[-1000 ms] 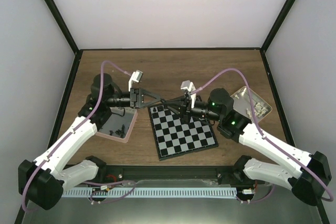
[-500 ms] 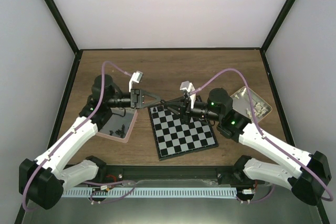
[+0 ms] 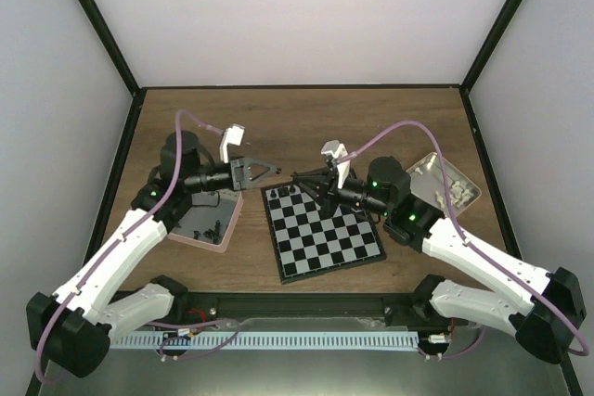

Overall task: Set up the chess pieces on the board
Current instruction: Pick up the chess piece from the storage box, then place the chess piece on the chessboard.

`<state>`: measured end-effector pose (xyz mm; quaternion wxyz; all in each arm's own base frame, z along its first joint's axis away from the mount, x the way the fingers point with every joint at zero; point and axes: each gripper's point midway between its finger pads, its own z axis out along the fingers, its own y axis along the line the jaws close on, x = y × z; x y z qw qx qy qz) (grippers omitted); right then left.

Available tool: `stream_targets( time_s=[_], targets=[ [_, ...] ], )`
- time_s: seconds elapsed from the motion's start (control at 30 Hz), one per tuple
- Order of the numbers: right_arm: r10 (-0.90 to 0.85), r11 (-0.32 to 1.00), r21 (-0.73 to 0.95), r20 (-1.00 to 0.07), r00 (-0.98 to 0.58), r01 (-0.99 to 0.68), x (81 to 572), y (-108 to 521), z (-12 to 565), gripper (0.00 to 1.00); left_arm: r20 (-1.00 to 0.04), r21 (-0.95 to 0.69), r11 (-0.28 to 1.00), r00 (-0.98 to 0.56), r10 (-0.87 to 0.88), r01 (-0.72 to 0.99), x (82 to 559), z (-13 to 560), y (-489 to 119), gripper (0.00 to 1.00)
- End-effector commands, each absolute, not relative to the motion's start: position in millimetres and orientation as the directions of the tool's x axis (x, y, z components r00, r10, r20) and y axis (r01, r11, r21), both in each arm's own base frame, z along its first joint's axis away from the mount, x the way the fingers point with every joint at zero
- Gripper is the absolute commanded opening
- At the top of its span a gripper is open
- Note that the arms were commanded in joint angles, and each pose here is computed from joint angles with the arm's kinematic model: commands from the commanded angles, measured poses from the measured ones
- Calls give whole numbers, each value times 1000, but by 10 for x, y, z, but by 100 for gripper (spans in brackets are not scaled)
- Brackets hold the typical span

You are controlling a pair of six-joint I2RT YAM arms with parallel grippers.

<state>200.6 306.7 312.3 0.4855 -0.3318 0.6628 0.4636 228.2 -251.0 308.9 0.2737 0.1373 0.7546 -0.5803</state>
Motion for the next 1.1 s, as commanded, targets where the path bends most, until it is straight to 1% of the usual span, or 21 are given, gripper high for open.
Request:
stream_targets(
  time_s=[0.0, 0.07, 0.17, 0.33, 0.5, 0.6, 0.7, 0.87, 1.07],
  targets=[
    [45, 535, 366, -912, -408, -761, 2260, 2857, 2861, 1, -710, -621, 579, -692, -131, 528, 2567, 2938, -2200, 4],
    [72, 606, 416, -878, -474, -678, 2362, 2763, 2712, 1, -714, -573, 661, -691, -111, 486, 2653, 2775, -2142, 4],
    [106, 691, 482, -804, -585, -539, 2502, 2626, 2425, 1, -713, -487, 748, -700, -41, 452, 2736, 2493, -2201, 4],
    [136, 785, 516, -683, -718, -342, 2564, 2432, 1956, 1, -688, -327, 836, -717, 110, 441, 2774, 2037, -2465, 4],
    [184, 835, 523, -562, -806, -174, 2576, 2188, 1569, 1, -614, -178, 913, -766, 189, 368, 2822, 1536, -2457, 4],
    [201, 835, 533, -530, -824, -138, 2584, 2124, 1431, 1, -576, -136, 930, -791, 206, 341, 2776, 1283, -2457, 4],
    [196, 832, 537, -516, -834, -137, 2594, 2150, 1372, 1, -544, -139, 944, -820, 180, 300, 2733, 1044, -2442, 4],
    [182, 823, 550, -497, -848, -146, 2609, 2228, 1319, 1, -546, -96, 970, -827, 136, 223, 2769, 760, -2323, 4],
    [169, 816, 557, -480, -861, -150, 2600, 2277, 1271, 1, -552, -86, 974, -824, 131, 212, 2805, 625, -2321, 4]
  ],
)
